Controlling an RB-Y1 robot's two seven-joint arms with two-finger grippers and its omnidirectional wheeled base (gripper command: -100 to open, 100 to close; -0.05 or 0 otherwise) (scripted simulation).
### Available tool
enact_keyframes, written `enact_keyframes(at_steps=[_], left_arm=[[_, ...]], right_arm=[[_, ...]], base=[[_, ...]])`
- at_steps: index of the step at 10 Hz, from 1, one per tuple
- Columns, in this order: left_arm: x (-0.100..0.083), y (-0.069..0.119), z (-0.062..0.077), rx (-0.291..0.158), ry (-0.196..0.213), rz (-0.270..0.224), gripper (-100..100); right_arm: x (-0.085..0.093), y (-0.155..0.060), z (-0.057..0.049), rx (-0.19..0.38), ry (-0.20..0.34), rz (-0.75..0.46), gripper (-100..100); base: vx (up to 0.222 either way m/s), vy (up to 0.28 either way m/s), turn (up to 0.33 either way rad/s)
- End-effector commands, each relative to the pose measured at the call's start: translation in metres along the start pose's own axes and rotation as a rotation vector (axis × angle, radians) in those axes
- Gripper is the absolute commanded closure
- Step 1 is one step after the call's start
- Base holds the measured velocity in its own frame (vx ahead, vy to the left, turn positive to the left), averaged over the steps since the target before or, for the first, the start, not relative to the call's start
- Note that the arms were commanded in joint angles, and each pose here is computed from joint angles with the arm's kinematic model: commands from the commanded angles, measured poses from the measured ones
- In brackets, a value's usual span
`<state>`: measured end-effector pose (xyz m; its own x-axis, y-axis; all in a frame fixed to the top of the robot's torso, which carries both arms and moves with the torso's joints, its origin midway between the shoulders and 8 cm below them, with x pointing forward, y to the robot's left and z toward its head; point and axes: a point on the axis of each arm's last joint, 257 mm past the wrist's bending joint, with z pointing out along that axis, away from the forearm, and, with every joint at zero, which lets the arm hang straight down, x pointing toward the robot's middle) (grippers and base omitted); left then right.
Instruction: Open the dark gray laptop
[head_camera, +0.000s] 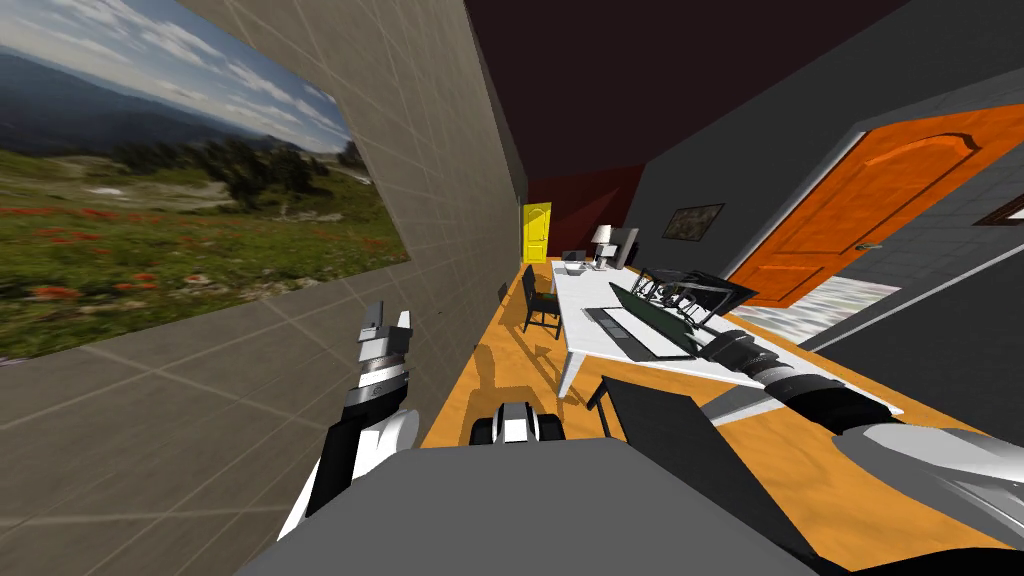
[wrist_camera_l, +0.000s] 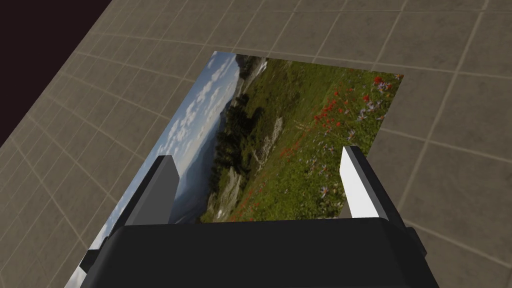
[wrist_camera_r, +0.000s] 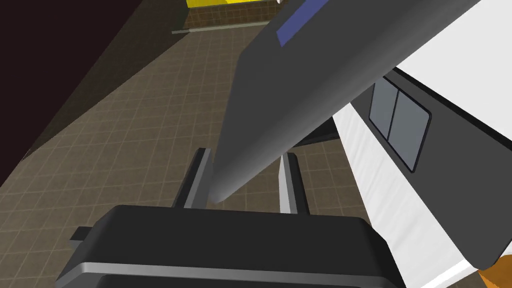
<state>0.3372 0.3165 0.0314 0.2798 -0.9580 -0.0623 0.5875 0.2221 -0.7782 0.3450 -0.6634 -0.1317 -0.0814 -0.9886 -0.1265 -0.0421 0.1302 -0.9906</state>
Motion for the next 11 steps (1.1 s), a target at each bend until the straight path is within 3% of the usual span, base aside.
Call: enact_keyframes(at_steps=[1, 3, 6, 7, 8, 9, 10, 11], left_arm=[[0.0, 0.0, 0.0, 0.0, 0.0, 0.0, 0], [0.0, 0.0, 0.0, 0.0, 0.0, 0.0, 0], [0.0, 0.0, 0.0, 0.0, 0.0, 0.0, 0], [0.0, 0.0, 0.0, 0.0, 0.0, 0.0, 0], [0.0, 0.0, 0.0, 0.0, 0.0, 0.0, 0], [0.0, 0.0, 0.0, 0.0, 0.0, 0.0, 0], [0.0, 0.0, 0.0, 0.0, 0.0, 0.0, 0], [0.0, 0.0, 0.0, 0.0, 0.0, 0.0, 0]], right_arm=[[0.025, 0.016, -0.001, 0.002, 0.089, 0.0, 100], [0.039, 0.02, 0.006, 0.021, 0.144, -0.021, 100], [0.026, -0.005, 0.031, 0.084, 0.115, -0.046, 100], [0.05, 0.029, 0.02, 0.032, 0.207, -0.037, 100], [0.057, 0.04, 0.017, 0.028, 0.24, -0.033, 100], [0.06, 0.039, 0.025, 0.039, 0.256, -0.039, 100], [0.058, 0.022, 0.027, 0.048, 0.228, -0.035, -100], [0.058, 0.016, 0.029, 0.047, 0.225, -0.036, -100]], base=[[-0.133, -0.08, 0.216], [-0.163, -0.089, 0.077], [-0.005, -0.013, -0.04], [-0.143, -0.098, 0.214], [-0.174, -0.107, 0.172], [-0.097, -0.045, -0.012], [-0.035, 0.007, -0.05], [0.002, 0.038, -0.028]])
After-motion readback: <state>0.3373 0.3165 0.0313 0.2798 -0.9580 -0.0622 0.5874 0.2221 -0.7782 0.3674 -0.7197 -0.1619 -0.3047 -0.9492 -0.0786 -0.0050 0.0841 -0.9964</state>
